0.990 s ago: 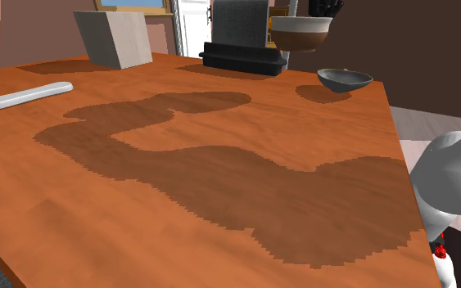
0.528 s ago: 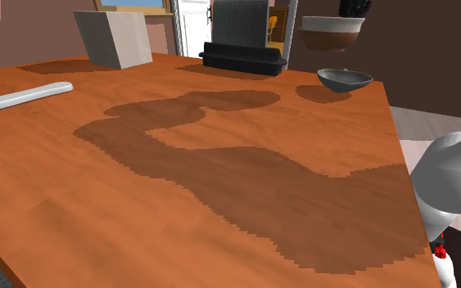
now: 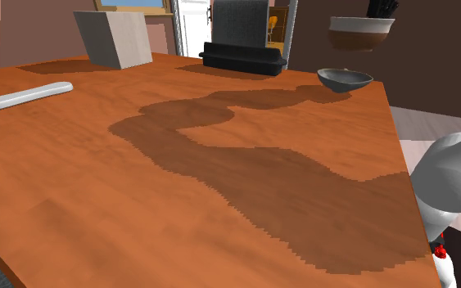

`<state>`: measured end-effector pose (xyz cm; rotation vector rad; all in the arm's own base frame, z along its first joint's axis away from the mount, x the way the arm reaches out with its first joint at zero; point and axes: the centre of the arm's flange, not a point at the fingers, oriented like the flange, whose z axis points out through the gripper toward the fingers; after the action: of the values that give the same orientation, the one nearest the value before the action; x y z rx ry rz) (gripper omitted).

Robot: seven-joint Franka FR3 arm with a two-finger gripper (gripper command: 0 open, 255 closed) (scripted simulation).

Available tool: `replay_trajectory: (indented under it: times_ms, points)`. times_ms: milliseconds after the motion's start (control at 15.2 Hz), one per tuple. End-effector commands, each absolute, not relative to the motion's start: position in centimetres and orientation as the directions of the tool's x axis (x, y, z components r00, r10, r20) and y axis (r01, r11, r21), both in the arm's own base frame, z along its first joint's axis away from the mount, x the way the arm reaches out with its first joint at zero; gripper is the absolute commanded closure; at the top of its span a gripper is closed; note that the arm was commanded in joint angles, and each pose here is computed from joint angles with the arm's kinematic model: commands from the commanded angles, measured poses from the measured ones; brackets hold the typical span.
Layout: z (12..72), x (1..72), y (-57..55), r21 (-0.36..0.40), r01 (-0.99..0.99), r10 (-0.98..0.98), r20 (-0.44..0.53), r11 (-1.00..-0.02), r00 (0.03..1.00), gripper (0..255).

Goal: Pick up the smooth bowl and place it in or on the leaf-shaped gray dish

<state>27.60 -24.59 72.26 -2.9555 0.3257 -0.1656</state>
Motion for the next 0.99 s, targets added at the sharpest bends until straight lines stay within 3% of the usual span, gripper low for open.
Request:
replay_trajectory:
  times_ms: [0,924]
  points:
    - [71.4,27.4,-24.9,-0.174,-0.206,-0.224,0.092,-0.963,0.97,255]
    - [64.8,27.4,-24.9,-0.174,-0.206,-0.224,0.092,-0.963,0.97,255]
